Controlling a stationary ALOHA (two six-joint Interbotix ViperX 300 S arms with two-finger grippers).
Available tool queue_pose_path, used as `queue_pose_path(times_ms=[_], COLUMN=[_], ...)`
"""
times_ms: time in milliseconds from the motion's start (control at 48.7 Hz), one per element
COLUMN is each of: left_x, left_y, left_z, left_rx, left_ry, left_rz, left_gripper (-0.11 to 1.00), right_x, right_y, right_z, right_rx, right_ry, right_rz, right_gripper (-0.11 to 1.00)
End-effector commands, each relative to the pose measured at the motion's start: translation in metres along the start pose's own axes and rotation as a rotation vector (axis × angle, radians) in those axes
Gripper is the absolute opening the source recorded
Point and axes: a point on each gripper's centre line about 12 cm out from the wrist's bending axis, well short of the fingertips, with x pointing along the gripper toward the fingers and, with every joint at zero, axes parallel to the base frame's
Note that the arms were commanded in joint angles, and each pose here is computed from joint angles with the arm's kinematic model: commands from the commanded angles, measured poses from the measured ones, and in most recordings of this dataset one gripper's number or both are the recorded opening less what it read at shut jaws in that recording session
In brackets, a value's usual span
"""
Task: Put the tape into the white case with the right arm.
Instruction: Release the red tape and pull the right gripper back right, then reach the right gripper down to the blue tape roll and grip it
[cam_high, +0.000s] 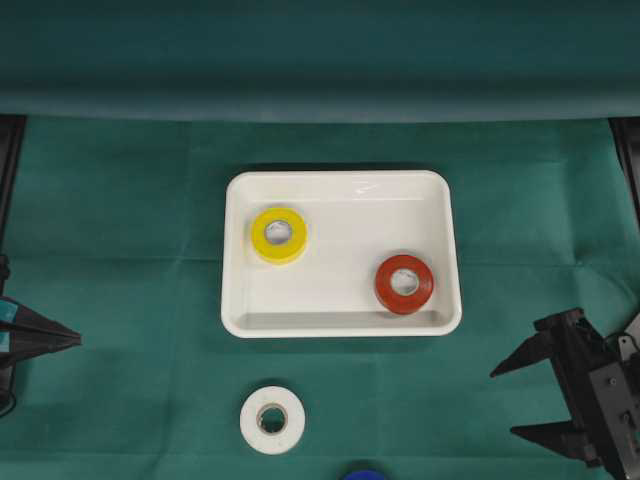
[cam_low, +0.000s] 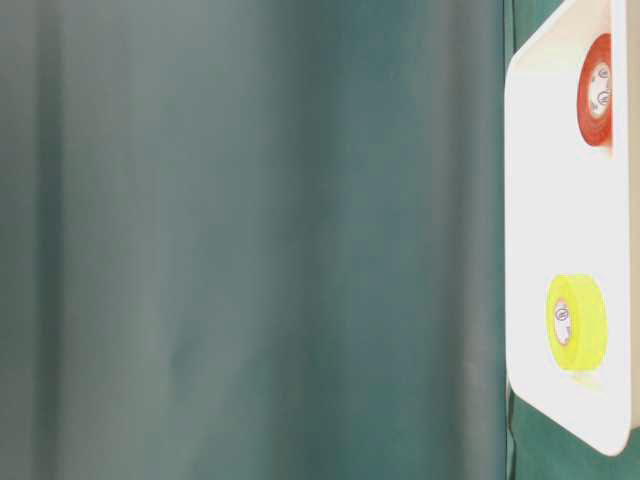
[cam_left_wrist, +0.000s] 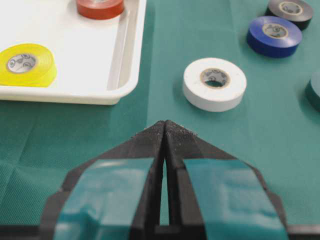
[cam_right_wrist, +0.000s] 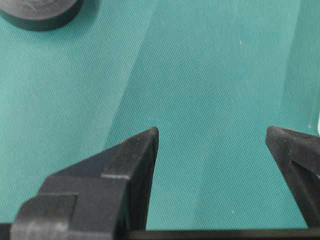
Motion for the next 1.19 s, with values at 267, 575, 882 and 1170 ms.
queue_pose_path(times_ms=[267, 575, 882, 1170], left_x=[0.0, 0.0, 0.0, 0.0], left_y=[0.0, 0.0, 0.0, 0.0], left_z=[0.006, 0.006, 0.006, 0.006], left_rx=[-0.002, -0.002, -0.002, -0.002], left_ry=[-0.017, -0.015, -0.015, -0.015], left_rz=[0.002, 0.002, 0.002, 0.002], left_gripper=[0.0, 0.0, 0.0, 0.0], right_x=[0.028, 0.068, 0.111, 0.135], right_y=[0.006, 0.013, 0.031, 0.041], right_z=[0.044, 0.083, 0.108, 0.122], right_rx=[-0.005, -0.02, -0.049, -0.063], right_ry=[-0.053, -0.04, -0.022, -0.022], right_rz=[0.041, 0.058, 0.093, 0.107], right_gripper=[0.76, 0.76, 0.76, 0.76])
